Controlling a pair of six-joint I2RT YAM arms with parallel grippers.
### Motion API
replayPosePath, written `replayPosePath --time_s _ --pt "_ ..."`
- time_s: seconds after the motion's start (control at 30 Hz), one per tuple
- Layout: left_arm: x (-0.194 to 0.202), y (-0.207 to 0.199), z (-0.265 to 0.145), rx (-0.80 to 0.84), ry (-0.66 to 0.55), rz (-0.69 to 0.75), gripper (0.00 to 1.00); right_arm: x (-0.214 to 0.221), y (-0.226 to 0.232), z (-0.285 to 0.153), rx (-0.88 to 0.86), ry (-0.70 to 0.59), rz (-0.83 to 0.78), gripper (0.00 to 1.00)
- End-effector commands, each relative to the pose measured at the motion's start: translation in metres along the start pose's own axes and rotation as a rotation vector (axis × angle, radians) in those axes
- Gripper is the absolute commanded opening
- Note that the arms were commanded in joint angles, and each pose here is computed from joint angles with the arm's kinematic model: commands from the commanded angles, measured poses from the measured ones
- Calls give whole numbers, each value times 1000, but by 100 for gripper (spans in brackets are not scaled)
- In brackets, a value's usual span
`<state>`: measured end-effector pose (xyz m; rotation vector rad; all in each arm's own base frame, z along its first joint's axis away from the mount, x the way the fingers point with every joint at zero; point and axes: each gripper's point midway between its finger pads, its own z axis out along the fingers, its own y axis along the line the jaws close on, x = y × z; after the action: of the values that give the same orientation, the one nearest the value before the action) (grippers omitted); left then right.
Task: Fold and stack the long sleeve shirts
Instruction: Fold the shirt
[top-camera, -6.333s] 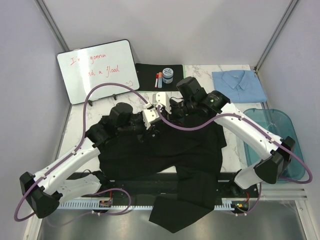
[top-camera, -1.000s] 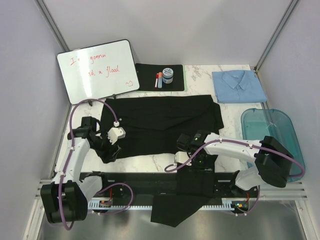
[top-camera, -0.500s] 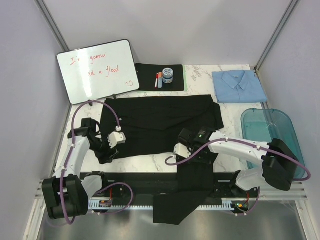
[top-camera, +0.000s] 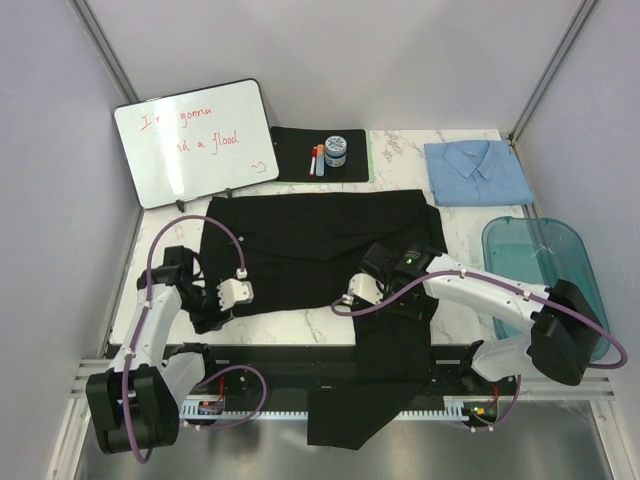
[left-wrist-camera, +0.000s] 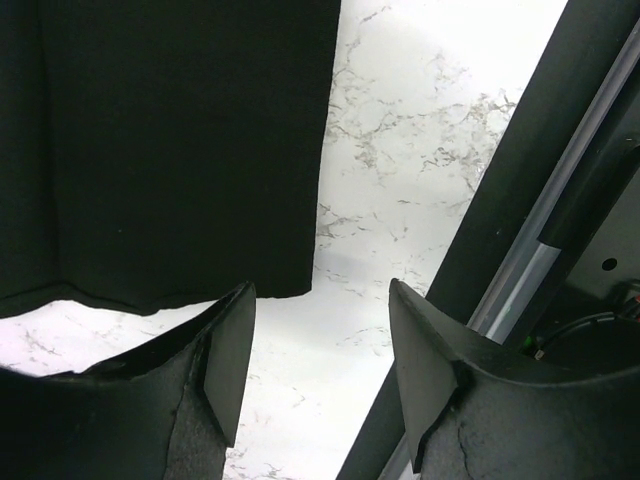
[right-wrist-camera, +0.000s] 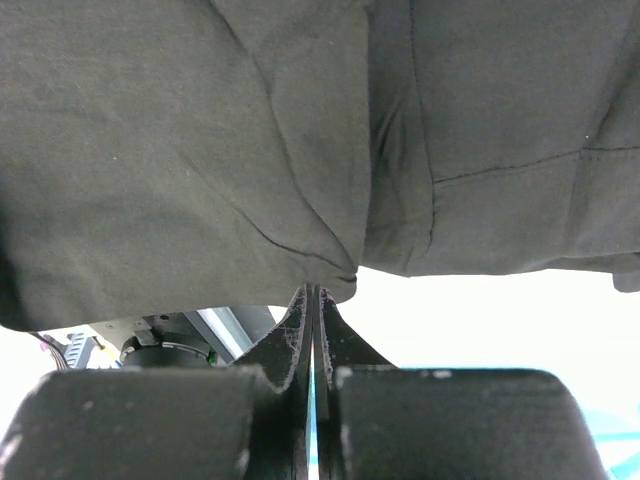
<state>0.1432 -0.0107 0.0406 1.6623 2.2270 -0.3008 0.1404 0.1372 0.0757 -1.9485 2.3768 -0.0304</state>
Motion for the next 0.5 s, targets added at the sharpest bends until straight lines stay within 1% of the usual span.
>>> replayPosePath --time_s 0.0,0.1,0.13,0.17,0.2,0.23,0.3,0.37,0.47 --pt "-7 5 6 6 -31 88 60 -5 -2 -9 3 -41 -10 0" --pt "-8 3 16 43 -13 105 56 -1 3 -5 -27 -13 -8 0" --pt "-7 1 18 49 -2 109 56 0 10 -5 -65 -9 -9 8" --pt "-6 -1 23 47 5 120 56 1 16 -3 -97 -5 -10 18" --pt "-6 -4 27 52 13 144 56 2 18 -3 -108 -2 -13 40" --pt "-2 -6 29 51 43 169 55 4 20 -3 -118 1 -10 54" --pt "5 -9 35 42 65 201 53 6 25 -1 -146 9 -8 80" --pt "14 -11 38 39 99 203 50 9 27 4 -155 36 -3 82" --pt "18 -13 38 36 119 202 43 11 23 14 -141 77 8 75"
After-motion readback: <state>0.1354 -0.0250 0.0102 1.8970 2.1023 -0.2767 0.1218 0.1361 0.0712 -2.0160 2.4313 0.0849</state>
